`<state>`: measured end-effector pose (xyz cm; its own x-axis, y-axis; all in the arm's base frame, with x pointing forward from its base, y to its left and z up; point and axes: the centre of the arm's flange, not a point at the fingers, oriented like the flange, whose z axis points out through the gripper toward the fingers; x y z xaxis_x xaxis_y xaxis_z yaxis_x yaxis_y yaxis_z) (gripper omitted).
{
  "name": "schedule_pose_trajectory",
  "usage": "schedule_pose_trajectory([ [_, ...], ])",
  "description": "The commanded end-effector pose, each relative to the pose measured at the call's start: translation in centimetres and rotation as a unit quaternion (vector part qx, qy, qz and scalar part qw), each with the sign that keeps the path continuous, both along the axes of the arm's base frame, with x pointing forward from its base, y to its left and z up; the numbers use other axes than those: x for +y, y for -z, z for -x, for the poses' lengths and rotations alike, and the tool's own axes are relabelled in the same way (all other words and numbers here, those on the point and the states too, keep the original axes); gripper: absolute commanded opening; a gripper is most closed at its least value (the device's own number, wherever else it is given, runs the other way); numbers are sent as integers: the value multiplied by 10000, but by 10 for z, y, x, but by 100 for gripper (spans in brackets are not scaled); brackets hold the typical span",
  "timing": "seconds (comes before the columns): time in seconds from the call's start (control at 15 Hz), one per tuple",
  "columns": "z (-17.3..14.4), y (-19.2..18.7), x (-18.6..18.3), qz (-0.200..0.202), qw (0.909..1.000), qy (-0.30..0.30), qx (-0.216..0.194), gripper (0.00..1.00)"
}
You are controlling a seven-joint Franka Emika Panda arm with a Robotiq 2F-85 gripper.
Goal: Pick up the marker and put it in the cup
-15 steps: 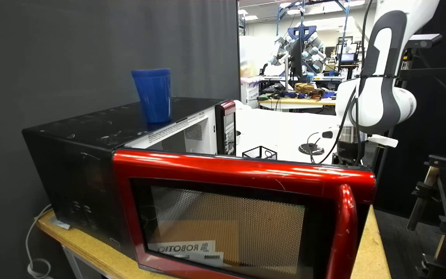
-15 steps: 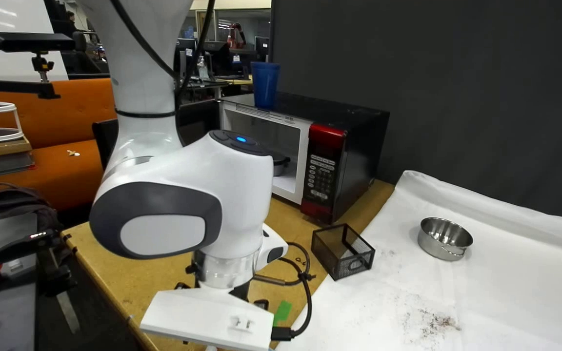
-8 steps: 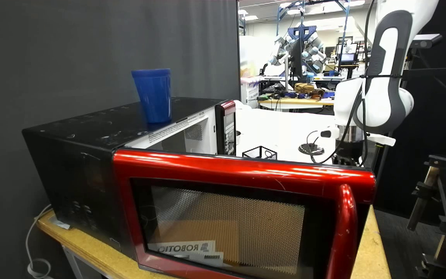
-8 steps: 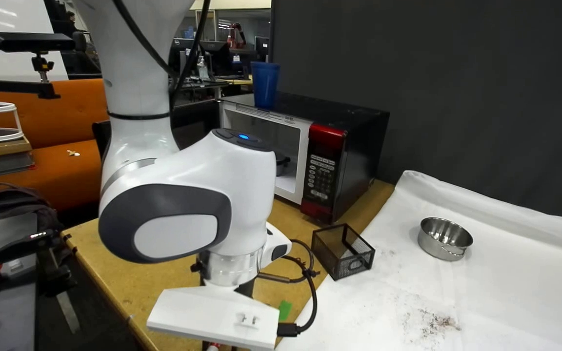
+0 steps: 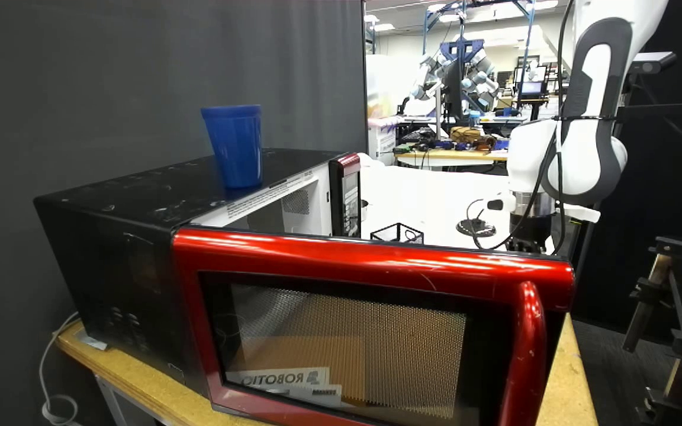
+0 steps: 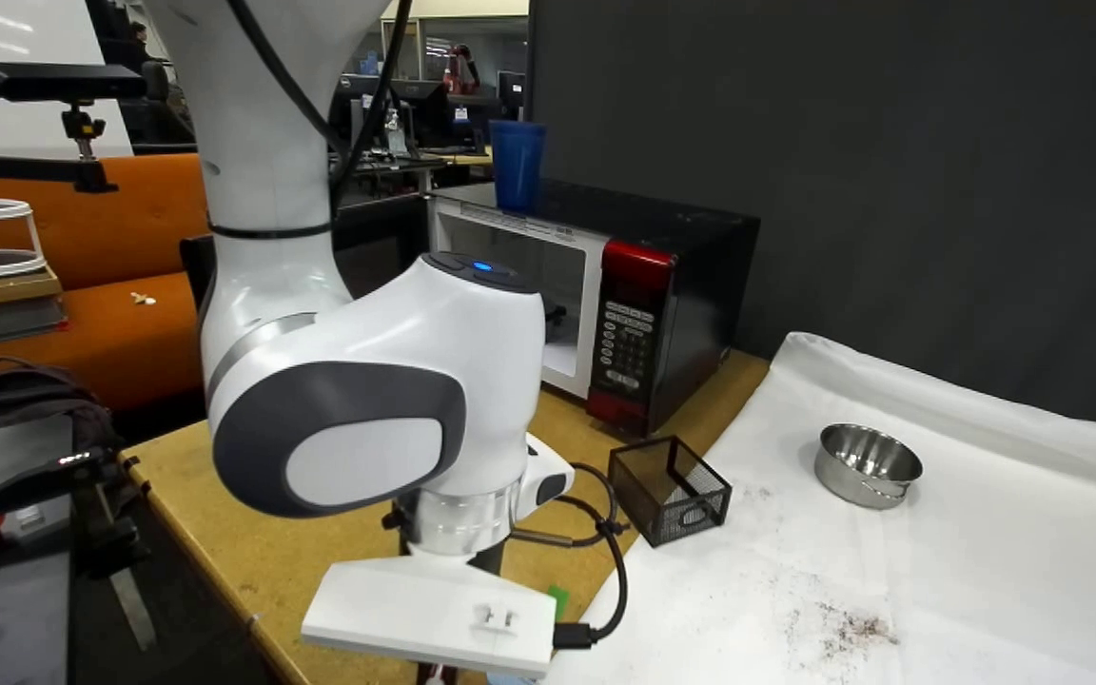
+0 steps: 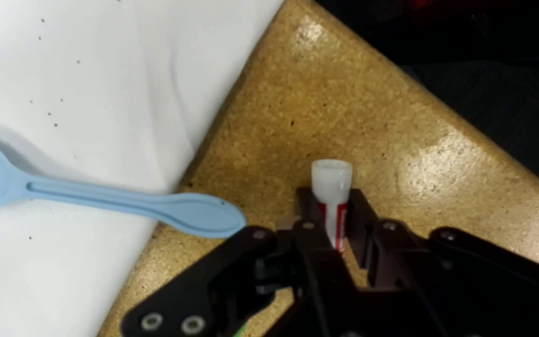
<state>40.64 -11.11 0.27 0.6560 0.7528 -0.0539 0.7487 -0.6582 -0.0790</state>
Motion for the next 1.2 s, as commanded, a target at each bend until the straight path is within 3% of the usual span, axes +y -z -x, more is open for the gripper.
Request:
schedule_pose_trajectory([
  [0.0, -2, -7, -4, -15, 9993, -239, 296, 5],
  [0.47, -7, -71, -21, -154, 9975, -617, 307, 5],
  [0.67, -12, -94, -20, -511, 9933, -1003, 265, 5],
  [0.8, -12, -112, -19, -915, 9877, -1269, 47, 5],
  [1.13, -13, -174, -34, -1579, 9724, -1405, -991, 5],
])
